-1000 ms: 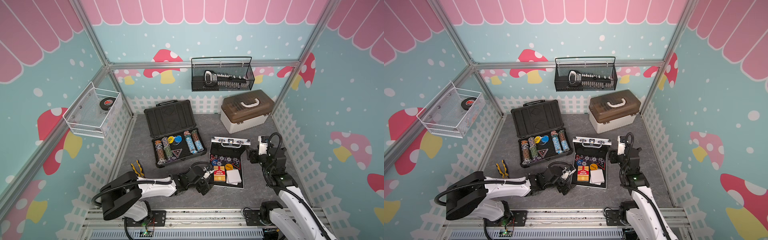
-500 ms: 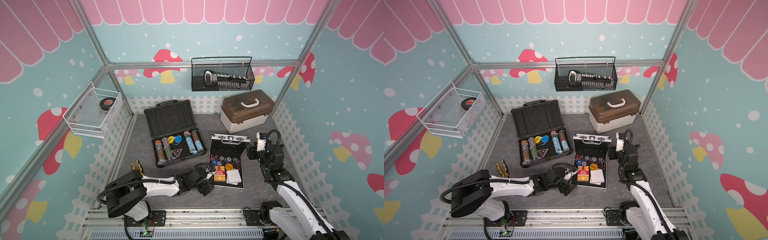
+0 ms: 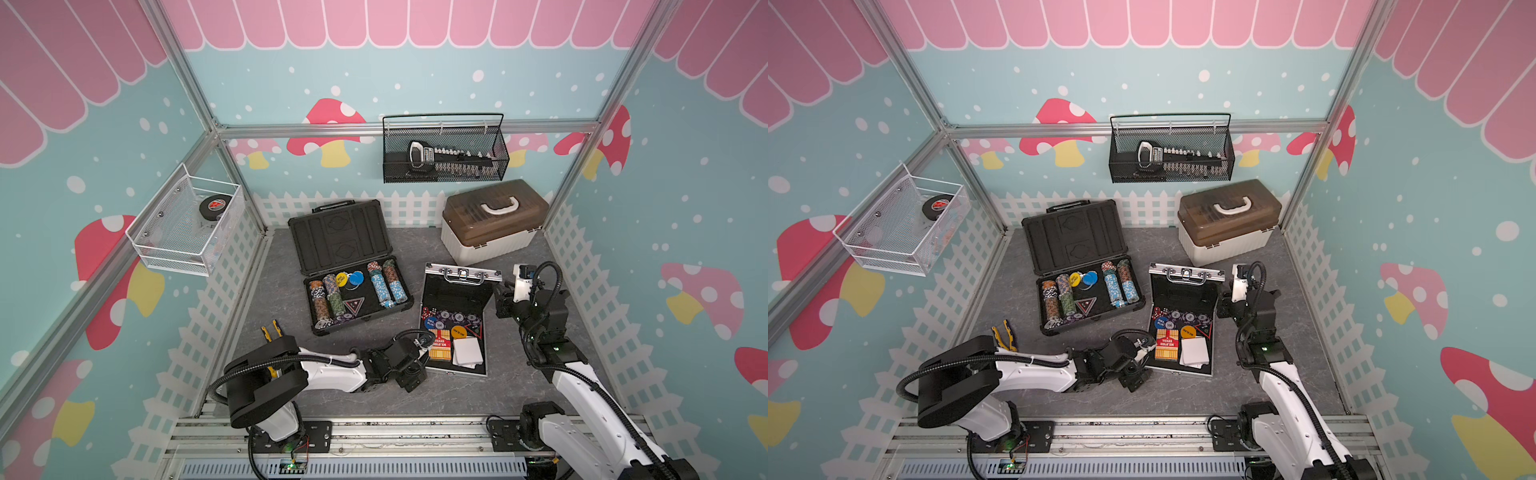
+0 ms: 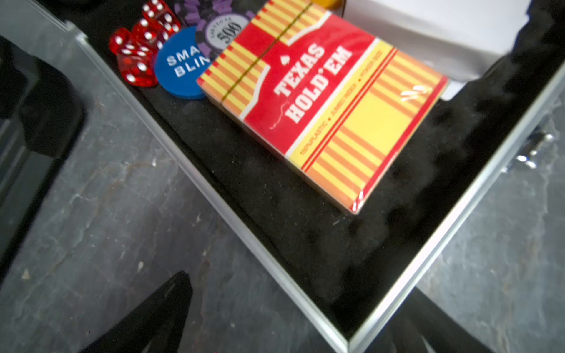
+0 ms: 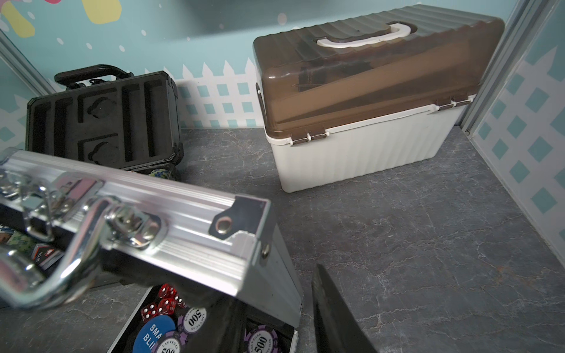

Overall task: Close the poker set cases
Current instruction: Move the poker set case to the center of the board.

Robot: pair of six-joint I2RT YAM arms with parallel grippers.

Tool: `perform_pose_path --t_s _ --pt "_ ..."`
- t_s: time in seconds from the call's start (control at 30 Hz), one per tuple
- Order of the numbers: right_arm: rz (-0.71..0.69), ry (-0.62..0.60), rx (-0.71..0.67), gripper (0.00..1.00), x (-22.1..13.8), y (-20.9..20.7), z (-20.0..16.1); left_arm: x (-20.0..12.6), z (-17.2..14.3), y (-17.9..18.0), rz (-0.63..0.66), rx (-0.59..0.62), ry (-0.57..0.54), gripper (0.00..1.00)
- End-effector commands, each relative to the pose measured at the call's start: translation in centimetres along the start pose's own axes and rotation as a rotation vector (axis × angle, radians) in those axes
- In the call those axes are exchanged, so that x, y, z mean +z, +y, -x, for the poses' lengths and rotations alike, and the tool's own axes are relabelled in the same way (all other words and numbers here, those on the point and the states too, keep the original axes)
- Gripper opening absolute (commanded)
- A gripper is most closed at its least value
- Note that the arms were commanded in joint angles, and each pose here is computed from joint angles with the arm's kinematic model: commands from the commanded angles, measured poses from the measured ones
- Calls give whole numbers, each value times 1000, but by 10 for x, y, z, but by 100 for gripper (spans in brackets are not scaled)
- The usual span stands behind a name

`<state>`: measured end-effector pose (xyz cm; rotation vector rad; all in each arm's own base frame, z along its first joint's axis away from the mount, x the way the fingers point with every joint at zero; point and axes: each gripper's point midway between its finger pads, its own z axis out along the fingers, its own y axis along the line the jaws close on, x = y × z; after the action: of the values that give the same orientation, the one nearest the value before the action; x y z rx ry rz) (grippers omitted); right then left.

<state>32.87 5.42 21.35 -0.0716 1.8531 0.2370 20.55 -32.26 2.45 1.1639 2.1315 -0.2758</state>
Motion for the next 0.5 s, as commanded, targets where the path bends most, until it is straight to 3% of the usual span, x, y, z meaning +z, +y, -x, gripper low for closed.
perform_pose_path --t_s 0.0,0.23,0.47 --pt "-30 -49 1 34 -2 -5 5 13 16 13 90 12 -22 97" --pt "-44 -74 -11 27 3 -8 10 33 33 22 107 -29 -51 97" --pt "-57 -94 -31 22 19 -11 16 46 55 56 91 -164 -135 97"
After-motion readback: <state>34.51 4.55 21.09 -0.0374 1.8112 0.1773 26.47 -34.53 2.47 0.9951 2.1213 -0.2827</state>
